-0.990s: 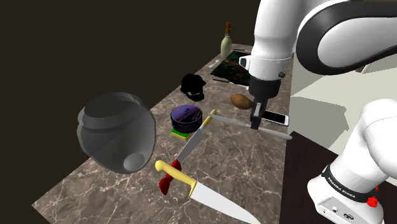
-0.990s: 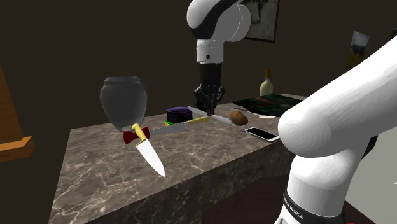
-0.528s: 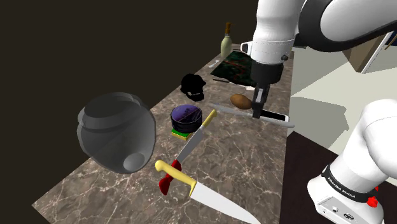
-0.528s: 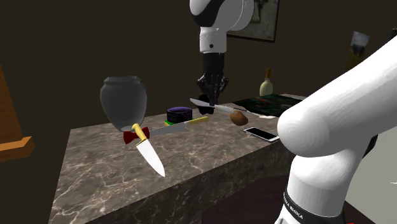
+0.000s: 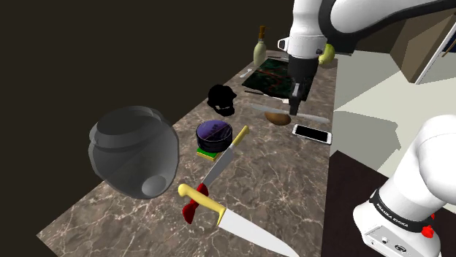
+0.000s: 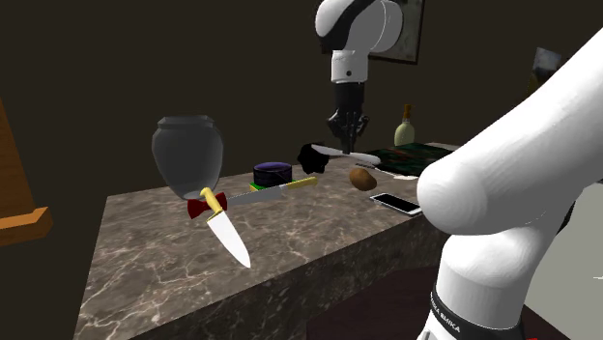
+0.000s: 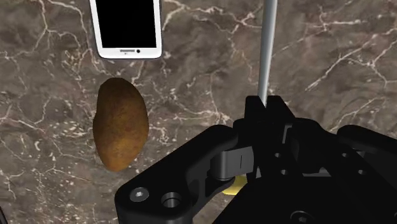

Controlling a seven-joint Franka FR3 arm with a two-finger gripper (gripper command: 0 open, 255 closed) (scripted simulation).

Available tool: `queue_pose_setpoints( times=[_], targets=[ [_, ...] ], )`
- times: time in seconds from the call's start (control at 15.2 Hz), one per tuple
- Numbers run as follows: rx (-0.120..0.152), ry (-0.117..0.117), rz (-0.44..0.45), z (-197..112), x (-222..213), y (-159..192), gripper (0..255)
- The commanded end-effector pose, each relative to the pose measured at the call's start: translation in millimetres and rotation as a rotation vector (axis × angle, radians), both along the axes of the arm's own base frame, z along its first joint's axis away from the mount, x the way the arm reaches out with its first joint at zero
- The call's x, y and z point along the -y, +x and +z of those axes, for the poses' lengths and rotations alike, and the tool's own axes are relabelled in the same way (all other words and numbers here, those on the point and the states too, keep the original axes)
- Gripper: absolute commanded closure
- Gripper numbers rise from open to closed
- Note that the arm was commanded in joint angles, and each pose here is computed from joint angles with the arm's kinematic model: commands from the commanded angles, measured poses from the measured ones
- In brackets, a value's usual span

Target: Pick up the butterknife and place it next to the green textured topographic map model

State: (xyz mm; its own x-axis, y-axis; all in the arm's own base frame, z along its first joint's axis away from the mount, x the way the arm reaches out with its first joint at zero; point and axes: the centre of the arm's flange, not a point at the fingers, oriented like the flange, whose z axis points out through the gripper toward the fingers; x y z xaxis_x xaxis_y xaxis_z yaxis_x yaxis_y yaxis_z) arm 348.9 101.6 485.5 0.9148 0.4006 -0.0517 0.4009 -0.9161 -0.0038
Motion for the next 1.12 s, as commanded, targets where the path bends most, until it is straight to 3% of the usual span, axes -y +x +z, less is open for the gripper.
queue_pose_setpoints(
  times=[0.0, 1.06],
  targets=[
    [0.000, -0.001, 0.001, -1, 20, 19, 255],
    [0.000, -0.001, 0.001, -1, 186, 149, 255]
  ],
)
